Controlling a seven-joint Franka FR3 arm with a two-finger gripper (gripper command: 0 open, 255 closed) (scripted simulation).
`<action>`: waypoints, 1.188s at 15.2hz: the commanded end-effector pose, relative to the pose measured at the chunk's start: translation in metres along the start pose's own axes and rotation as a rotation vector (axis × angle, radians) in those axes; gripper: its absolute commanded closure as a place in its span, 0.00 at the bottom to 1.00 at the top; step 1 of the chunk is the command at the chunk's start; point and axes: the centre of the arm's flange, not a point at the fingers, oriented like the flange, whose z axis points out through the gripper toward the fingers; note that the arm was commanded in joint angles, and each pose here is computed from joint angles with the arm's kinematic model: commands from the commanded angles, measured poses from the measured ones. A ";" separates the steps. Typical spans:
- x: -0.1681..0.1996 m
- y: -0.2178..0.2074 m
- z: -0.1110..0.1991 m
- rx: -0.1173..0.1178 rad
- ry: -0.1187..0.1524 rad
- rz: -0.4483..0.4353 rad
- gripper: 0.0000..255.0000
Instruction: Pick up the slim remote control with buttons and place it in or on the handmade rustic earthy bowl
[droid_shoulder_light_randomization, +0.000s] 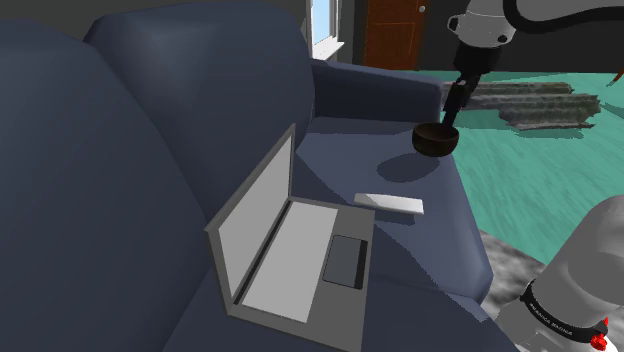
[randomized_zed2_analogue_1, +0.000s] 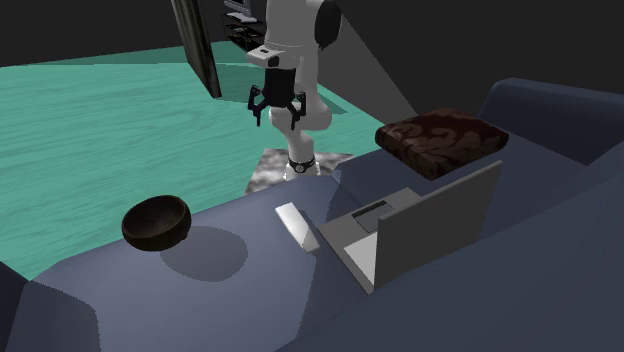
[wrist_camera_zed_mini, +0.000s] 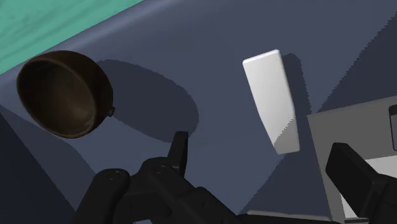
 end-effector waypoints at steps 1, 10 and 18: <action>0.000 0.000 0.000 0.000 0.000 0.000 0.00; 0.047 -0.017 0.108 0.069 -0.026 -0.176 0.00; 0.082 -0.046 0.204 0.130 -0.048 -0.332 0.00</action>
